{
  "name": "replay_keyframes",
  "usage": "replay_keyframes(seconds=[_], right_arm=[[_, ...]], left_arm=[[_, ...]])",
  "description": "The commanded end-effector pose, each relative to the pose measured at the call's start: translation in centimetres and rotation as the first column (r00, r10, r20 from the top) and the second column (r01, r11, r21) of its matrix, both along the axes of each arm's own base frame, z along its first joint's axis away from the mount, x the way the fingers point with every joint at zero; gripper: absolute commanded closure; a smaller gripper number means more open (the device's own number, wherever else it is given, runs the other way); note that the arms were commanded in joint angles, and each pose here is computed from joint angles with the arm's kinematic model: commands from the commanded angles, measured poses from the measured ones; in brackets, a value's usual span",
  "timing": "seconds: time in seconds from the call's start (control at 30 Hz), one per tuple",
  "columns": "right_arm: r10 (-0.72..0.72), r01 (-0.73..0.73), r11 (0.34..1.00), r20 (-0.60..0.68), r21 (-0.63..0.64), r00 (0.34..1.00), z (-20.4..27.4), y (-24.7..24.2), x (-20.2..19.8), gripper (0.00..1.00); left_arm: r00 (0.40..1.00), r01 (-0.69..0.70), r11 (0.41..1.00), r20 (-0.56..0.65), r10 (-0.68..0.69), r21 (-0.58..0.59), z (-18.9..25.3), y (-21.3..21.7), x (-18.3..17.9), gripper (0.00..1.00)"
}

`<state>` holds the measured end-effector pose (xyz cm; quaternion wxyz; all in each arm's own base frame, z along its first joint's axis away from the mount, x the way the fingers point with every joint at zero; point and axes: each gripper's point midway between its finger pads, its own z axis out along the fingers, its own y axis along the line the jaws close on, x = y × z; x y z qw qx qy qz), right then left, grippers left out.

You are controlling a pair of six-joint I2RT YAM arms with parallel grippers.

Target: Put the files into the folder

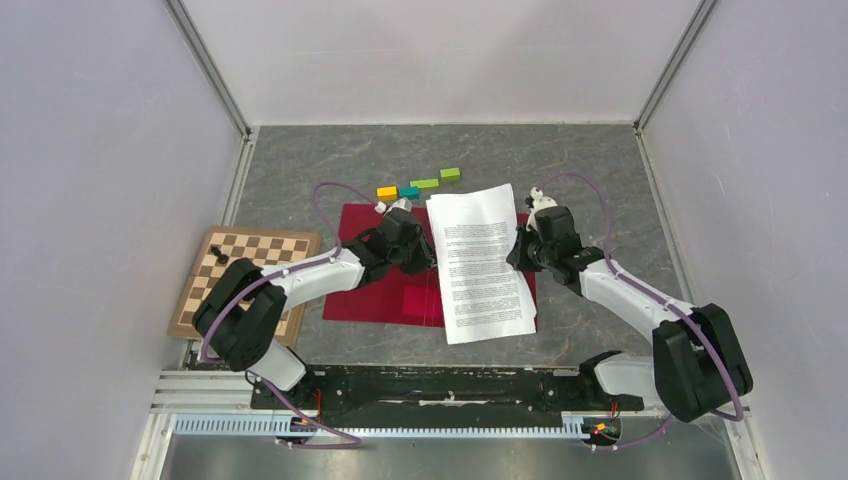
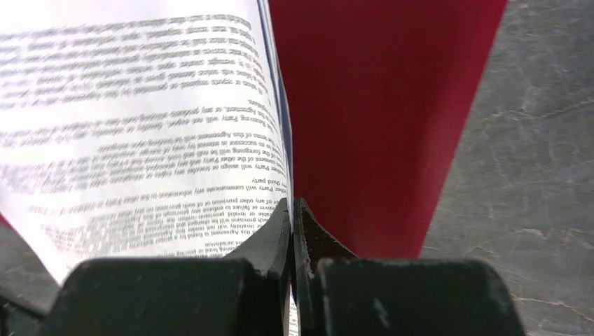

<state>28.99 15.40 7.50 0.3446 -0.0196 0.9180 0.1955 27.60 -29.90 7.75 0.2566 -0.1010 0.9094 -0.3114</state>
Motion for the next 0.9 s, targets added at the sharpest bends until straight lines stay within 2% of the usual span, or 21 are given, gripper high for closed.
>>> replay_keyframes(seconds=[0.0,0.2,0.37,0.5,0.73,0.87], right_arm=[[-0.068,0.073,0.991,0.051,-0.109,0.996,-1.2,-2.3,1.3,1.00],[-0.081,0.091,0.975,0.059,-0.205,0.995,-2.1,-3.9,1.4,1.00],[-0.039,0.051,0.973,0.059,-0.224,0.997,-2.1,-3.8,1.4,1.00],[-0.007,0.026,0.964,0.070,-0.265,0.998,-1.5,-4.1,1.5,1.00],[0.027,0.000,0.960,0.092,-0.280,0.995,-0.1,-4.1,1.6,1.00],[0.036,-0.012,0.966,0.091,-0.258,0.995,-0.2,-3.7,1.5,1.00]], left_arm=[[0.997,-0.083,0.993,0.020,0.081,0.082,0.8,1.4,0.9,0.75],[0.998,-0.041,0.987,0.050,0.033,0.156,2.4,1.9,0.6,0.68],[0.990,0.100,0.991,0.095,-0.109,0.087,4.8,-2.7,0.1,0.66],[0.980,0.172,0.981,0.085,-0.180,0.090,4.3,-6.5,0.8,0.76],[0.990,0.130,0.967,0.023,-0.138,0.219,-1.2,-8.4,3.3,0.97],[0.993,0.118,0.957,-0.013,-0.119,0.266,-4.0,-8.5,3.8,0.98]])
